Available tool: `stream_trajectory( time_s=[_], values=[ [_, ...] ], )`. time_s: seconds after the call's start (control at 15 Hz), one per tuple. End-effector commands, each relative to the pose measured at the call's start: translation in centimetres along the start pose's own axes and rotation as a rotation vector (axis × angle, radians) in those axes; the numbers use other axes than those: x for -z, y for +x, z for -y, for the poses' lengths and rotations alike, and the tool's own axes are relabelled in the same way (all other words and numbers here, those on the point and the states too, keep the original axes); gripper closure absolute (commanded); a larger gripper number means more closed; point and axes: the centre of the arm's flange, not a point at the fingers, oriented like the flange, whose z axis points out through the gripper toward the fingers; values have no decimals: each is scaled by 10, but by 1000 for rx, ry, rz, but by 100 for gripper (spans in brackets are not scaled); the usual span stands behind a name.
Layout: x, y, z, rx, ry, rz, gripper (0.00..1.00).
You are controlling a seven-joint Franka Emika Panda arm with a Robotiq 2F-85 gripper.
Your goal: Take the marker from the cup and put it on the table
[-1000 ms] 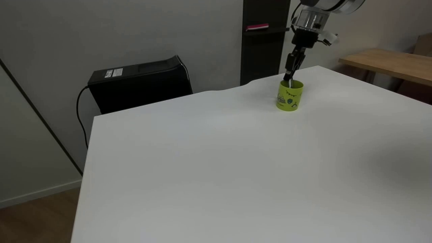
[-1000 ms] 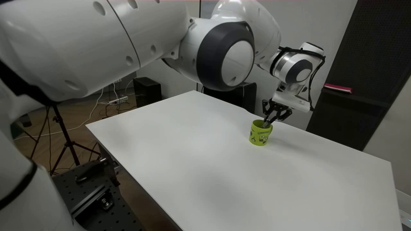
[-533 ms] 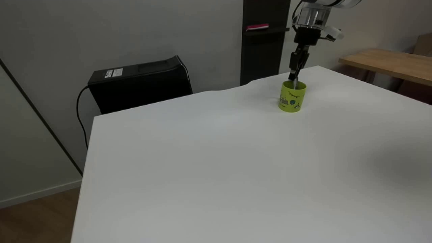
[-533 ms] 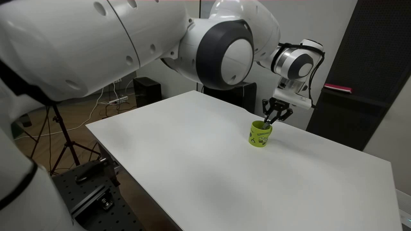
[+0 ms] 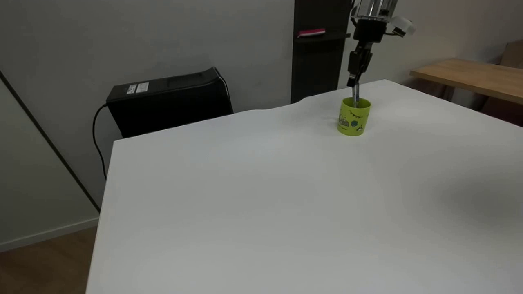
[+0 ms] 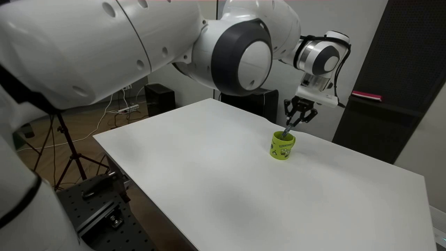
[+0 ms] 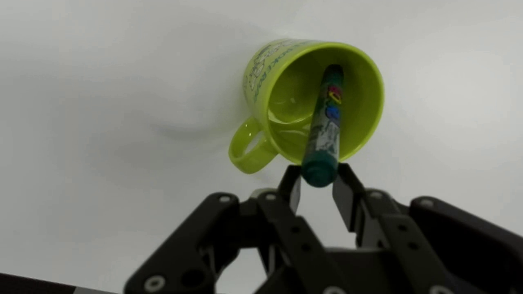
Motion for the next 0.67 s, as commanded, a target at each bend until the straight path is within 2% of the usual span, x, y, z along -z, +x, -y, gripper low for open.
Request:
stream_trajectory(
  time_s=[0.0, 0.6],
  values=[
    [30, 32, -6, -9, -29, -10, 95],
    [79, 44, 25, 49, -58, -78, 95]
  ],
)
